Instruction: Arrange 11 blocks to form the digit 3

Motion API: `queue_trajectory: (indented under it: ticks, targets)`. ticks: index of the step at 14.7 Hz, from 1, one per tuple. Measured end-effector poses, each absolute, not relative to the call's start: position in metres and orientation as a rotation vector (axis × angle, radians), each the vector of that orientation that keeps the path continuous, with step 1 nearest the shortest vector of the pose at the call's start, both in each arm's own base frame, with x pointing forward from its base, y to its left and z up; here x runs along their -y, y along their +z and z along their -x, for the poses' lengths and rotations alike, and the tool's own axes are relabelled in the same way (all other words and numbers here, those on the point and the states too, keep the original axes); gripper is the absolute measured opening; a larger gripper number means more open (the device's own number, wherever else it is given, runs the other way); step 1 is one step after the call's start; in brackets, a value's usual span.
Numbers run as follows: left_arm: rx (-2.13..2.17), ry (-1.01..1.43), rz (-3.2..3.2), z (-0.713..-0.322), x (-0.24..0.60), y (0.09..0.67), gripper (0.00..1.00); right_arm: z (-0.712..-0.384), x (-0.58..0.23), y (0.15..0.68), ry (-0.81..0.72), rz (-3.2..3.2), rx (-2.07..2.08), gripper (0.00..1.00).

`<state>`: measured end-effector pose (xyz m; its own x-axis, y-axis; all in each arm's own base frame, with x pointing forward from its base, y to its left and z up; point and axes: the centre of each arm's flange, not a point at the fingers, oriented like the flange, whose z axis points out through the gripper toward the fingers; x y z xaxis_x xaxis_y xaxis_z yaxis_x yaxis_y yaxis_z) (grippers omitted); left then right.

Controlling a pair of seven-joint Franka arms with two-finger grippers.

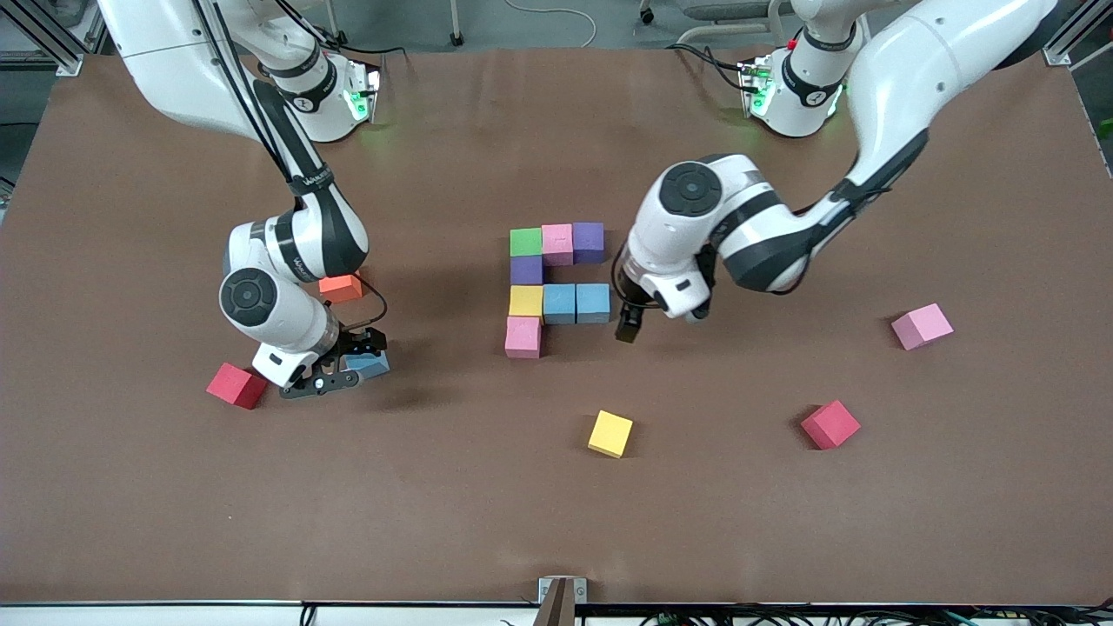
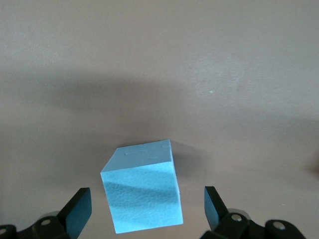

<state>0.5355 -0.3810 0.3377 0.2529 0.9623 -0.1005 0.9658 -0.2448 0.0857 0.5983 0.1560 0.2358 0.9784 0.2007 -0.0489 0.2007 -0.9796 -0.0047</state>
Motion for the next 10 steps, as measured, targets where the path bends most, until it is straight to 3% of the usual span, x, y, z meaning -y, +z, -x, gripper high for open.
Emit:
queue_trajectory:
  ticks: [5, 6, 9, 10]
  targets:
    - [-1.761, 0.024, -2.487, -0.579, 0.339, 0.369, 1.0, -0.592, -0.159, 0.214, -0.082, -3.122, -0.326, 1.0]
    - [-1.733, 0.035, -2.514, -0.586, 0.331, 0.374, 1.0, -0.592, -0.159, 0.211, -0.089, -3.121, -0.326, 0.93]
    - [-1.615, 0.062, -2.61, -0.611, 0.294, 0.384, 1.0, -0.592, -0.159, 0.211, -0.088, -3.121, -0.326, 0.61]
    - [-1.567, 0.07, -2.643, -0.62, 0.278, 0.387, 1.0, -0.593, -0.16, 0.212, -0.084, -3.122, -0.321, 0.6]
